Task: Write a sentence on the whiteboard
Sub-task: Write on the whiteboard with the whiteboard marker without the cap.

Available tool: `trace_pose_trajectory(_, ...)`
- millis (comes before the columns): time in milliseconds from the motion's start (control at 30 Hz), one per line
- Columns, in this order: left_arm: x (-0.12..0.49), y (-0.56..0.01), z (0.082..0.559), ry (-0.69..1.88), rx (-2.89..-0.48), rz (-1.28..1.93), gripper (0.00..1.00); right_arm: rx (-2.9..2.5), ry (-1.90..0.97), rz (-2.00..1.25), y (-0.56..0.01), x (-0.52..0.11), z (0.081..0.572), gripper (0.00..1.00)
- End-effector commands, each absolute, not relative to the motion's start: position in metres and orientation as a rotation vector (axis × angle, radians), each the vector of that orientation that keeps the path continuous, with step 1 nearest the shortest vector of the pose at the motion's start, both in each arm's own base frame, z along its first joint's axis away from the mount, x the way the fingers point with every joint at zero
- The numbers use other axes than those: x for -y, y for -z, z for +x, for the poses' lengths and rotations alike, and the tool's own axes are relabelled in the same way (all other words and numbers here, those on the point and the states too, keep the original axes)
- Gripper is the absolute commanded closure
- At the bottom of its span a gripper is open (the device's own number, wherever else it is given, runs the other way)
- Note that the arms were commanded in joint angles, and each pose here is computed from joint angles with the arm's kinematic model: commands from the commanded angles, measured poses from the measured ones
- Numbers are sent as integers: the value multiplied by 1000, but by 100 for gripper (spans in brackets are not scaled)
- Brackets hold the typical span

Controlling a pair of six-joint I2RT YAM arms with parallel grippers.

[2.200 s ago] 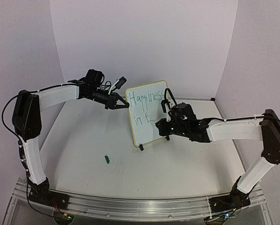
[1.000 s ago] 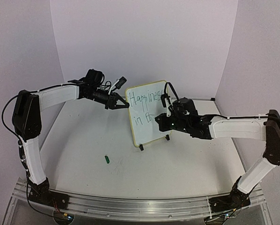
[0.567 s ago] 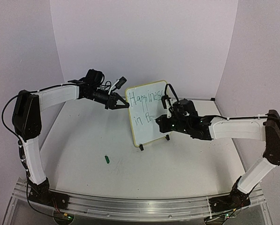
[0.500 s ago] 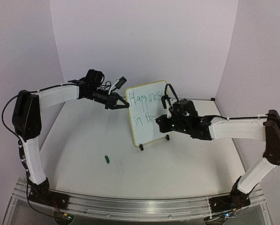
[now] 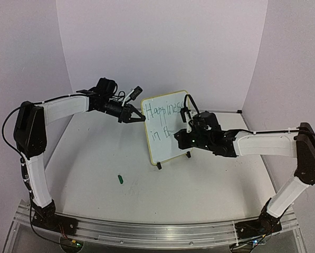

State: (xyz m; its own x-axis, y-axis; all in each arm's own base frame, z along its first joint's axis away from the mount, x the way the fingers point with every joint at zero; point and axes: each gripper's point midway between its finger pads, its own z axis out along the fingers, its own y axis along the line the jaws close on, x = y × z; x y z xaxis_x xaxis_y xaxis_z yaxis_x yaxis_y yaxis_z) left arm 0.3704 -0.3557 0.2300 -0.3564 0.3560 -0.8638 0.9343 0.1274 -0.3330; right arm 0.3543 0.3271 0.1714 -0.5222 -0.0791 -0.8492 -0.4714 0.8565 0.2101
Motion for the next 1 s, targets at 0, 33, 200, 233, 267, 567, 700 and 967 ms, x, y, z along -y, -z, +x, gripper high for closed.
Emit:
trace_pose_trajectory(0, 357, -209, 352, 1253, -1923, 1264, 100, -2019, -507, -342, -196, -325, 366, 100)
trace_pose_trajectory(33, 357, -209, 352, 1252, -1923, 1264, 100, -2015, -504, -338, -198, -324, 367, 100)
trace_pose_trajectory(200, 357, -209, 352, 1252, -1922, 1264, 100, -2004, -483, -312, -202, -318, 367, 100)
trace_pose_trajectory(233, 357, -209, 352, 1251, -1923, 1264, 100, -2004, -479, -307, -202, -316, 368, 100)
trace_pose_trajectory(267, 357, -209, 352, 1252, -1922, 1265, 100, -2005, -476, -305, -202, -316, 367, 100)
trace_pose_trajectory(567, 357, -209, 352, 1252, -1923, 1264, 100, -2029, -462, -297, -191, -313, 366, 100)
trace_pose_trajectory(700, 357, -208, 352, 1252, -1924, 1265, 100, -2051, -458, -292, -181, -310, 364, 100)
trace_pose_trajectory(967, 358, -209, 352, 1254, -1922, 1265, 100, -2105, -466, -289, -158, -307, 356, 100)
